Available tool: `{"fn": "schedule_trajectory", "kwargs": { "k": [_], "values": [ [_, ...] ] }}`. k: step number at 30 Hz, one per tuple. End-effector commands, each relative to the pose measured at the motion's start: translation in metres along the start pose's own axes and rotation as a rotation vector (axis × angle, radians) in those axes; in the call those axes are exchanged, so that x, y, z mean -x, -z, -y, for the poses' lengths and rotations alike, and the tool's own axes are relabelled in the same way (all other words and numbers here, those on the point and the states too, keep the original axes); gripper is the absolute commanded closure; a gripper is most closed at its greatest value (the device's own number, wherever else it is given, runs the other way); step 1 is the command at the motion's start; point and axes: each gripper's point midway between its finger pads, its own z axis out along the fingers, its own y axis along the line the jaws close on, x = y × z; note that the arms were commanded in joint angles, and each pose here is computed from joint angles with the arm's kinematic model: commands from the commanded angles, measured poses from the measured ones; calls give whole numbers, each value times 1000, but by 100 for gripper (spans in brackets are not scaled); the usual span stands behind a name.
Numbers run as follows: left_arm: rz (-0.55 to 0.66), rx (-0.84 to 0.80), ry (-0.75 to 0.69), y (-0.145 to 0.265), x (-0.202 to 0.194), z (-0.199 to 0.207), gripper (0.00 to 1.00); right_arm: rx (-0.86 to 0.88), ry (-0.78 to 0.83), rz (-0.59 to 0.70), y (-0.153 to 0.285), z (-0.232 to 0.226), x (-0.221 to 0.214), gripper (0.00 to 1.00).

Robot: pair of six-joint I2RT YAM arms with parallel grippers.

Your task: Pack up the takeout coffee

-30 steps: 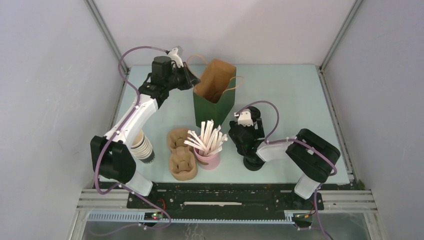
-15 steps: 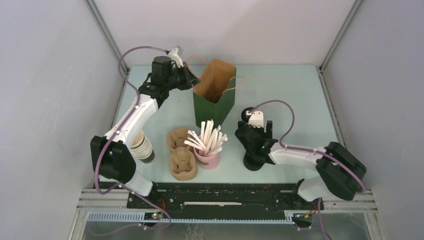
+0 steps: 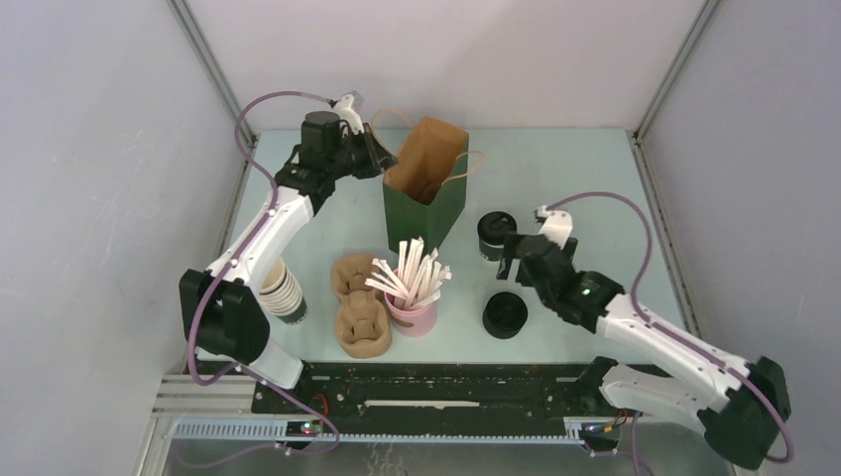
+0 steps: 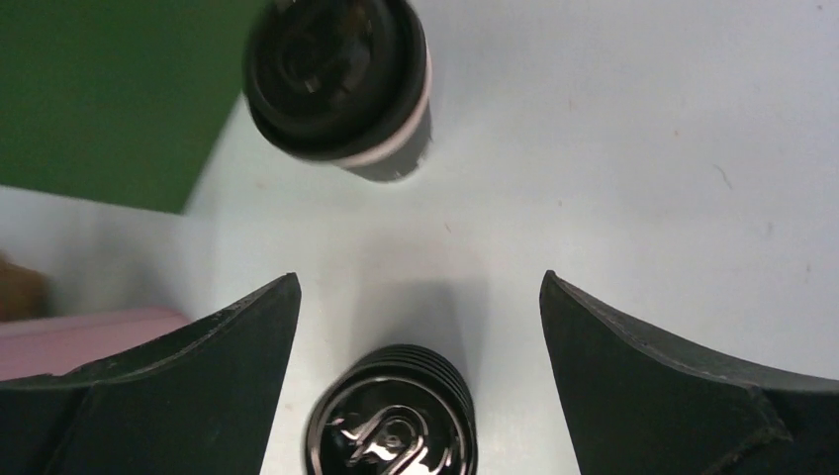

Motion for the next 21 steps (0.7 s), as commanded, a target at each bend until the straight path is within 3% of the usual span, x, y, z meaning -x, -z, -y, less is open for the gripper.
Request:
{"fn": "schedule_trajectory", "kwargs": {
  "k": [1, 11, 17, 21],
  "values": [
    [-8, -26, -47, 4, 1, 4, 100, 243, -146, -18, 34, -23, 48, 0],
    [-60, -78, -147, -9, -3, 31, 100, 543, -239, -32, 66, -56, 118, 0],
    [-12, -56, -206, -5, 13, 50, 100, 602, -437, 44, 67, -66, 161, 0],
    [13, -43, -224, -2, 18, 59, 100, 608, -512, 17, 67, -69, 173, 2]
  ]
}}
